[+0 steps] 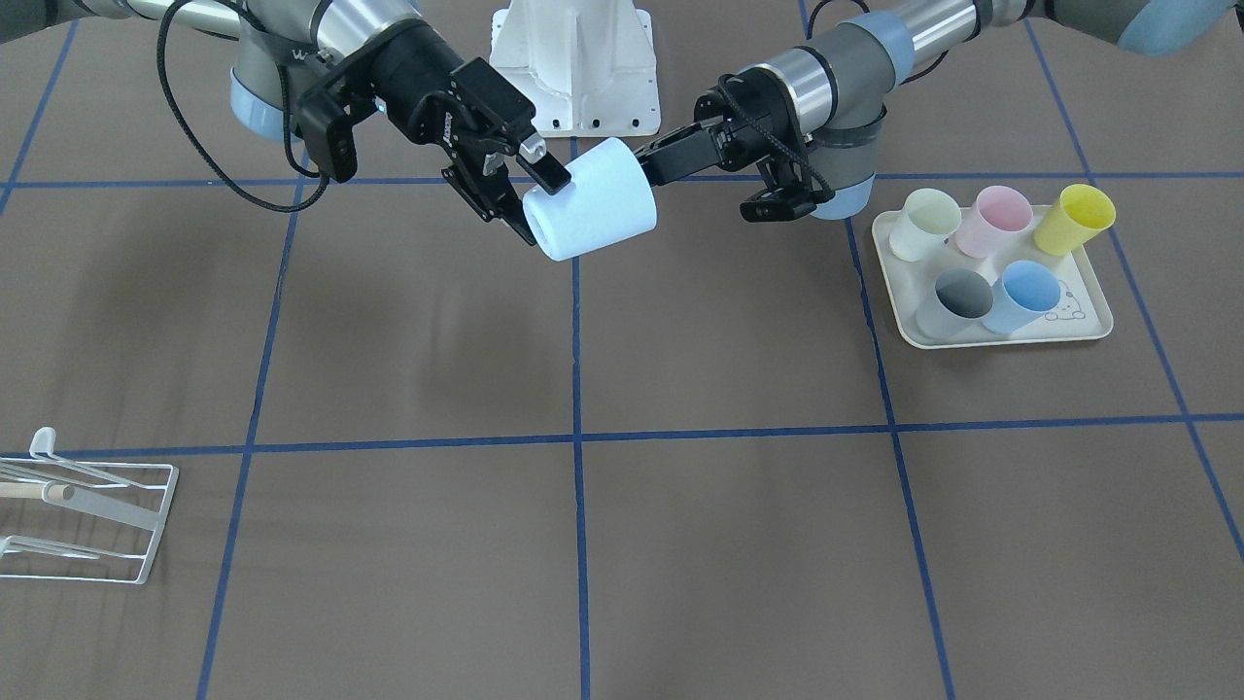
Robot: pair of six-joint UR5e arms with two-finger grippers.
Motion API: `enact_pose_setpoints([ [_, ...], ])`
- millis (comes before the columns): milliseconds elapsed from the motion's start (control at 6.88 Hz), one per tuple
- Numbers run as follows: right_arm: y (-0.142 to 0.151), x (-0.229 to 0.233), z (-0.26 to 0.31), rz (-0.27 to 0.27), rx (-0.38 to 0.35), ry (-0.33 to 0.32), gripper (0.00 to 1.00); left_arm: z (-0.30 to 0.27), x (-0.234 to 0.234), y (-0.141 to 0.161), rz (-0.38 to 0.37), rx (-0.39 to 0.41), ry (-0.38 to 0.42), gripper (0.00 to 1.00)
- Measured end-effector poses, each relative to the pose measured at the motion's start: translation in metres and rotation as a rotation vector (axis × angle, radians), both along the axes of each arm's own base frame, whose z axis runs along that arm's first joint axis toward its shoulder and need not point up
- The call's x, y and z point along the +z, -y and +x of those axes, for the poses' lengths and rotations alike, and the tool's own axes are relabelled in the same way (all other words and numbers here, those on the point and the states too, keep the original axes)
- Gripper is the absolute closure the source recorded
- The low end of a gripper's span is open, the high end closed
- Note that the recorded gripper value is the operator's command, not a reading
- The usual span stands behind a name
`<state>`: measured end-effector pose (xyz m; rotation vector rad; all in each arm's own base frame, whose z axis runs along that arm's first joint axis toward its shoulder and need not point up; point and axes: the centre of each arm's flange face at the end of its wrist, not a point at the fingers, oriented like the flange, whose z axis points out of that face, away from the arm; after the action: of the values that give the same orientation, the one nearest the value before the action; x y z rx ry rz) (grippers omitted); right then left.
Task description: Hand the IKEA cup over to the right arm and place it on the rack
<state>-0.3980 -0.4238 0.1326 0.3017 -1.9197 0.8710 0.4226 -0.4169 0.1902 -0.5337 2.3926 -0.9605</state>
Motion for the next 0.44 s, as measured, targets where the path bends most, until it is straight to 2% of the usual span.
enact_pose_setpoints([
  [436,0.0002,-0.0095,0.0003,0.007,0.003,0.016,0.01,0.0066,-0.0062,-0.0061,0.003,0.013,-0.009,1.00],
])
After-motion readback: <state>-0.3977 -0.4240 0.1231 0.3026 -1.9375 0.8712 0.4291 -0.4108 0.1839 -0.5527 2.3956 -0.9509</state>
